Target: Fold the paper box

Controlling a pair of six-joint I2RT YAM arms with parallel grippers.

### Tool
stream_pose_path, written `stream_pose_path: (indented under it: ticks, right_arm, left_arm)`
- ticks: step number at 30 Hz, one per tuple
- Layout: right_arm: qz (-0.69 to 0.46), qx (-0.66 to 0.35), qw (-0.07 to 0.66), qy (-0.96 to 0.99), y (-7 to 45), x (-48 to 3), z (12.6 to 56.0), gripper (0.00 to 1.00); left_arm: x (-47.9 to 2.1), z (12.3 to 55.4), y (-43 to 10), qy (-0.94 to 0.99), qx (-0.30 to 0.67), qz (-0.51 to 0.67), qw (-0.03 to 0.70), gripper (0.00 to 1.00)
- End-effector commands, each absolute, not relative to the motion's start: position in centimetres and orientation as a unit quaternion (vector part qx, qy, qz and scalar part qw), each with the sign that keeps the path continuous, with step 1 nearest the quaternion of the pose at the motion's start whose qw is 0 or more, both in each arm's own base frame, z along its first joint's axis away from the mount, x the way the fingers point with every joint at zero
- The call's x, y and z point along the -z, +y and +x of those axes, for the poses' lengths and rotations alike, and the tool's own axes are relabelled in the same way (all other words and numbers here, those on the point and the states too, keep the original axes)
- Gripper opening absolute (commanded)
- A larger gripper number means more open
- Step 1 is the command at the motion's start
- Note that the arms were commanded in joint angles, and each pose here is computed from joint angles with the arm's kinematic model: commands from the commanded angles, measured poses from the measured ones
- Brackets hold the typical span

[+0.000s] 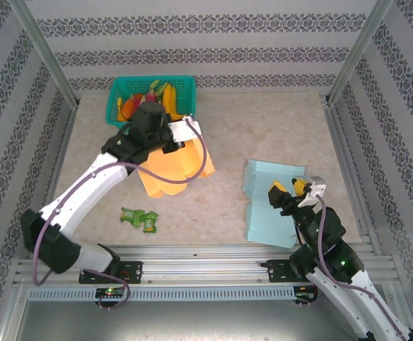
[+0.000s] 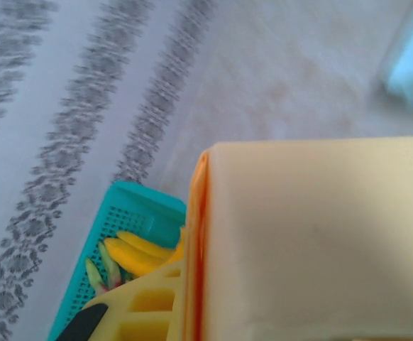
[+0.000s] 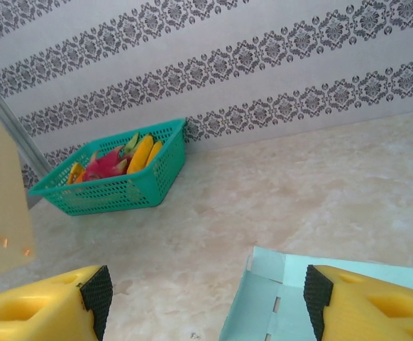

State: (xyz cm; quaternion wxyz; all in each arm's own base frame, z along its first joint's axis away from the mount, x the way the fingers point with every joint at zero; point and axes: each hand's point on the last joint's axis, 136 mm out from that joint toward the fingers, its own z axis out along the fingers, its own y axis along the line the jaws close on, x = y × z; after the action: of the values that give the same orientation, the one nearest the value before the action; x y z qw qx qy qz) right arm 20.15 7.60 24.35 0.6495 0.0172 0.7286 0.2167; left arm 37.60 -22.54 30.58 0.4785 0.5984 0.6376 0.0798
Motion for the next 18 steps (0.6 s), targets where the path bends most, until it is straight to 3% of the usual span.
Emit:
stream_pose_path:
  ticks: [1,8,18]
  right_arm:
    - [0.023,-0.214,0.642,0.736,7.5,-23.6,20.3,0.73]
    - [0.031,-0.196,0.646,0.737,6.9,-23.5,20.5,0.73]
    - [0.037,-0.179,0.643,0.744,6.4,-22.2,20.7,0.73]
  left_arm:
    - [-27.2,33.7,-21.5,0.509,-0.113,0.795,0.310,0.00]
    - [-22.0,34.3,-20.5,0.332,-0.251,0.907,0.071,0.00]
    - [-12.6,32.4,-26.5,0.202,-0.226,0.953,-0.021,0.02]
